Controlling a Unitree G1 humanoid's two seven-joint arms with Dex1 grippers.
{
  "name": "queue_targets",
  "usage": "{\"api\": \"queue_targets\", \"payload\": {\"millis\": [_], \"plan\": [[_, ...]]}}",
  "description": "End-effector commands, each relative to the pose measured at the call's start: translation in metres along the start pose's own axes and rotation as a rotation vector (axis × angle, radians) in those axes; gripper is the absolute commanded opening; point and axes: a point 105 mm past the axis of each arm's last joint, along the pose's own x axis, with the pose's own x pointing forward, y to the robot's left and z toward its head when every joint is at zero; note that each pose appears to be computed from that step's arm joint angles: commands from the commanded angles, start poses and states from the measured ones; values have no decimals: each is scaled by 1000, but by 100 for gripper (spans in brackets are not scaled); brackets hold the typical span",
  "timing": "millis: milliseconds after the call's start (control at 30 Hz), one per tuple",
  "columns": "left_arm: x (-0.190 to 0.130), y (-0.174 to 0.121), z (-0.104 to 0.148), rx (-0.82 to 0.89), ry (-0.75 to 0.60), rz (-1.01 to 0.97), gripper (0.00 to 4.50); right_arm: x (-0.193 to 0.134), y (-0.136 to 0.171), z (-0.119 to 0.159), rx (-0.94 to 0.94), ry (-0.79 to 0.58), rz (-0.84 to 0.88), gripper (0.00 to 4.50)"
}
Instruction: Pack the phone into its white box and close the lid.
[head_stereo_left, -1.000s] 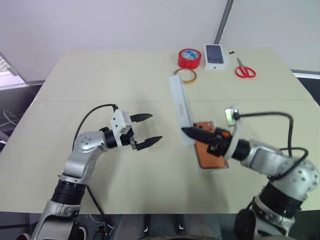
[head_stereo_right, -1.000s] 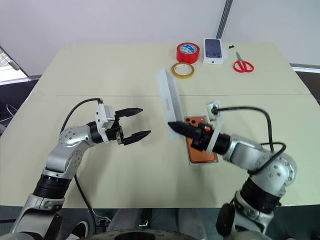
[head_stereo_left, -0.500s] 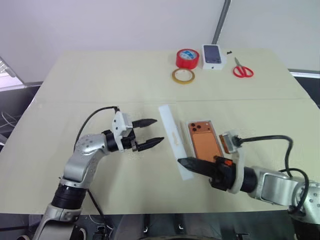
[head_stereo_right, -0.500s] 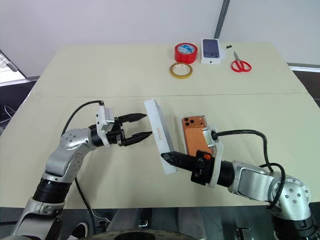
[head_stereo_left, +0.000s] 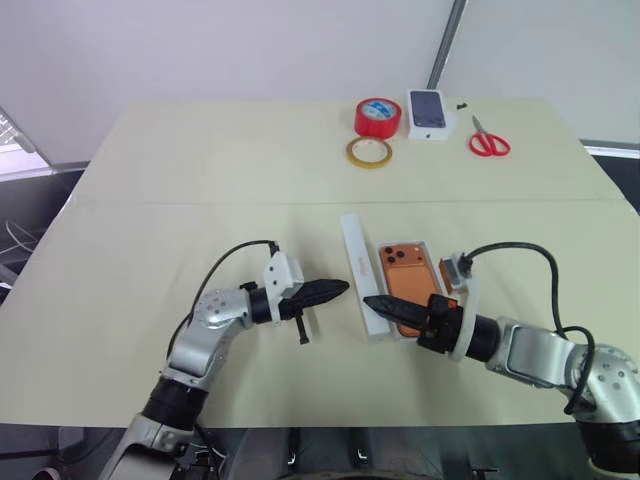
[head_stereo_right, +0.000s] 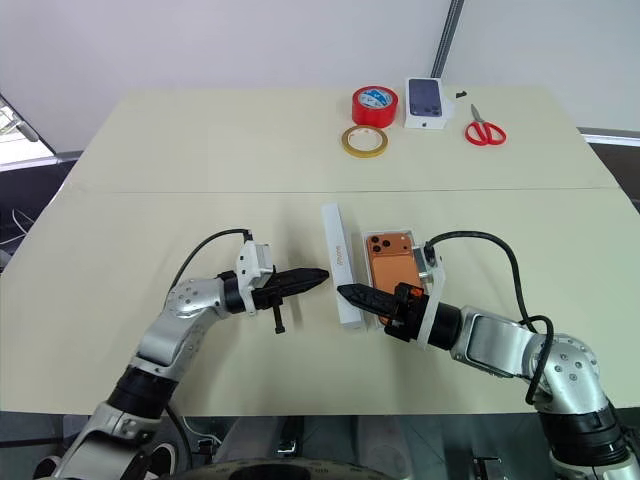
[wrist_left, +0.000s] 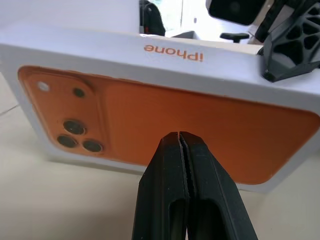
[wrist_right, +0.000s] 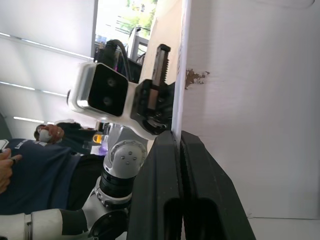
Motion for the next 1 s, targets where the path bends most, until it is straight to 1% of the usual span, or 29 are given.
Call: {"api": "queue_targets", "payload": {"millis": [33,100,167,233,267,367,533,600,733,767,833,867,933,967,1000], "plan": [[15,2,6,25,-42,-18,7,-4,-5,7,-9,-17,-44,0],[26,0,6,16,-55,-31,7,-5,-4,7,-2,-25,-31,0],[35,-4,5,7,-67,-47,0,-7,-2,8,-4,-34,-16,62],[40,-6,4,-1,-74,-58,0,-11,-3,9,-13,-46,-33,144],[41,-6,4,-1,-74,-60,0,-14,-4,10,-20,-48,-49,203],[46,-7,2,-15,-76,-72,0,-31,-8,19,-109,-49,-112,352],[61,-12,2,-23,-88,-105,0,-83,-17,55,-278,-82,-230,352],[66,-15,3,-39,-97,-120,0,-98,-17,68,-282,-117,-247,352],[77,-15,1,-37,-100,-120,0,-112,-27,68,-454,-25,-324,352],[80,-16,1,-40,-101,-122,0,-113,-33,76,-546,-43,-374,352],[84,-18,1,-41,-105,-131,0,-114,-43,102,-573,-174,-444,352],[85,-18,2,-41,-107,-132,0,-114,-48,112,-674,-201,-504,352],[83,-16,2,-32,-106,-125,0,-109,-54,117,-802,-190,-562,298],[80,-13,3,-35,-105,-117,0,-105,-55,119,-855,-190,-575,263],[76,-9,3,-27,-100,-105,0,-104,-60,123,-918,-201,-621,213]]}}
